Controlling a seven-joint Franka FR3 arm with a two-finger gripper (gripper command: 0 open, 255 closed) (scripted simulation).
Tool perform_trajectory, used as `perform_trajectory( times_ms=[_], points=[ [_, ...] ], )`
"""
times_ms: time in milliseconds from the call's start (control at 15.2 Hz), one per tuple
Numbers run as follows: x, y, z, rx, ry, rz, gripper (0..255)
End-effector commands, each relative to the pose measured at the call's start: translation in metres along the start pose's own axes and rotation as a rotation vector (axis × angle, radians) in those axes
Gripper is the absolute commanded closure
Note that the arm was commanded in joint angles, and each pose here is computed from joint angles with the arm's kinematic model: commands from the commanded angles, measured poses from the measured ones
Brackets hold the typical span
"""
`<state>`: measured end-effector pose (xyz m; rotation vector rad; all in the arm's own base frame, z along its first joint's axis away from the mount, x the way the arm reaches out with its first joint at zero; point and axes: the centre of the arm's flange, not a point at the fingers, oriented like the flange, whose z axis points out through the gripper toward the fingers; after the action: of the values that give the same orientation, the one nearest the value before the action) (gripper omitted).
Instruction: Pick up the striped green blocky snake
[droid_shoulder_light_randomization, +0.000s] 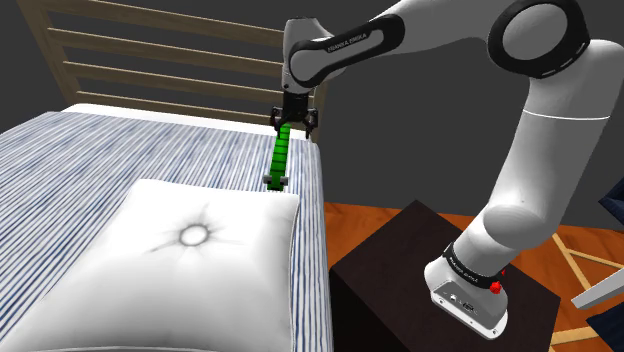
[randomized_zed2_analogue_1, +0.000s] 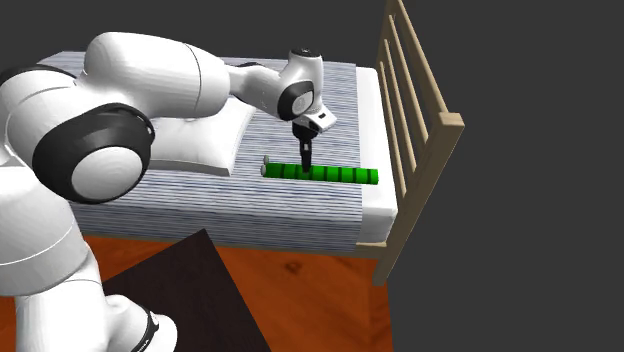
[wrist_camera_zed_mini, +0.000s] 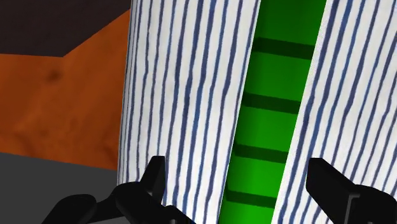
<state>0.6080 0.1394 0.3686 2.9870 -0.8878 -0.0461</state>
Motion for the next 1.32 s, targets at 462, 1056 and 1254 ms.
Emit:
perform_trajectory(
  times_ms=[462, 1056, 1254],
  points=[
    [0.056, -0.033, 0.058, -0.003, 0.014, 0.138, 0],
    [0.057, -0.034, 0.083, -0.003, 0.014, 0.138, 255],
    [0.057, -0.034, 0.083, -0.003, 0.014, 0.138, 255]
  ],
)
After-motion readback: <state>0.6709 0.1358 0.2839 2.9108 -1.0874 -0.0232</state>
